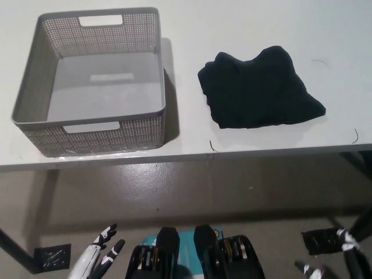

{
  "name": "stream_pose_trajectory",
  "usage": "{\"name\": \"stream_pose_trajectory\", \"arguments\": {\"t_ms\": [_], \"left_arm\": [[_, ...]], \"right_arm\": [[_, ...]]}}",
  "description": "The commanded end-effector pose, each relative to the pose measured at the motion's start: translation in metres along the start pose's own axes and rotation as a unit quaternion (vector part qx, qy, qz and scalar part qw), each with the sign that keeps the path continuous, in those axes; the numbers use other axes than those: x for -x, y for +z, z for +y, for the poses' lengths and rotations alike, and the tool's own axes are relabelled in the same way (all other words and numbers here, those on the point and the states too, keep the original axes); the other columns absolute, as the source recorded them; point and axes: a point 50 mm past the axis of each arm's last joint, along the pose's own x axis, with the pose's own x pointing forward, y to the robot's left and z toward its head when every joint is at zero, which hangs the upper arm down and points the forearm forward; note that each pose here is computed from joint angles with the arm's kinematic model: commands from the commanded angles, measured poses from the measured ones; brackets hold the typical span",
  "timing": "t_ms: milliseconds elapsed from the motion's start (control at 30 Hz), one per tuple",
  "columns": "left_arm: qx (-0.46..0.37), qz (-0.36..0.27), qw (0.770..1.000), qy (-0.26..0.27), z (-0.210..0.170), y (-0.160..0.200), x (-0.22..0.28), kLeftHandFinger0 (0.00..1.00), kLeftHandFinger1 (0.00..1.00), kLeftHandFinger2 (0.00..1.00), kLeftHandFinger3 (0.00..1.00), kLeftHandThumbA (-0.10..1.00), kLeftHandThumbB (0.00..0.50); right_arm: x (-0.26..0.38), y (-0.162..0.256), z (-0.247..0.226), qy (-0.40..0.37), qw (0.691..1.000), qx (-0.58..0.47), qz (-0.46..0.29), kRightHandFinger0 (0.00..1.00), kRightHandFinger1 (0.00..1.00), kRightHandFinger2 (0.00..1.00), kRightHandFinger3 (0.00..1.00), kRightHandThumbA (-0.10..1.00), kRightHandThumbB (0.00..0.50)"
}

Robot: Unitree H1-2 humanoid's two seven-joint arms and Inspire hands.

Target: Use the right hand to pick up a t shirt on the right hand side and place it into a contianer on the left side

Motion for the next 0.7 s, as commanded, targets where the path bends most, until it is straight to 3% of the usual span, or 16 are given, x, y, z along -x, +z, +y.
{"name": "stream_pose_trajectory", "arguments": {"t_ms": [0,133,200,367,500,667], "left_arm": [[-0.017,-0.057,0.998,0.022,0.016,0.009,-0.004,1.0,1.0,1.0,1.0,1.0,0.296],[-0.033,-0.04,0.999,0.015,0.012,0.012,-0.007,1.0,1.0,1.0,1.0,1.0,0.35],[-0.036,-0.043,0.998,0.015,0.012,0.012,-0.007,1.0,1.0,1.0,1.0,1.0,0.344],[-0.036,-0.047,0.998,0.013,0.012,0.014,-0.01,1.0,1.0,1.0,1.0,1.0,0.347],[-0.035,-0.051,0.998,0.011,0.01,0.014,-0.011,1.0,1.0,1.0,1.0,1.0,0.334],[-0.029,-0.048,0.998,0.005,0.01,0.014,-0.013,1.0,1.0,1.0,1.0,1.0,0.354]], "right_arm": [[-0.044,0.045,-0.054,-0.117,0.981,0.137,-0.077,1.0,1.0,1.0,1.0,1.0,0.462],[-0.081,0.066,-0.084,-0.138,0.971,0.165,-0.103,1.0,1.0,1.0,1.0,1.0,0.5],[-0.096,0.07,-0.091,-0.14,0.968,0.181,-0.107,1.0,1.0,1.0,1.0,0.95,0.5],[-0.132,0.079,-0.1,-0.127,0.959,0.232,-0.107,1.0,1.0,1.0,1.0,0.97,0.5],[-0.156,0.08,-0.098,-0.122,0.956,0.249,-0.1,1.0,1.0,1.0,1.0,0.91,0.5],[-0.175,0.084,-0.089,-0.107,0.952,0.271,-0.091,1.0,1.0,1.0,1.0,0.94,0.5]]}}
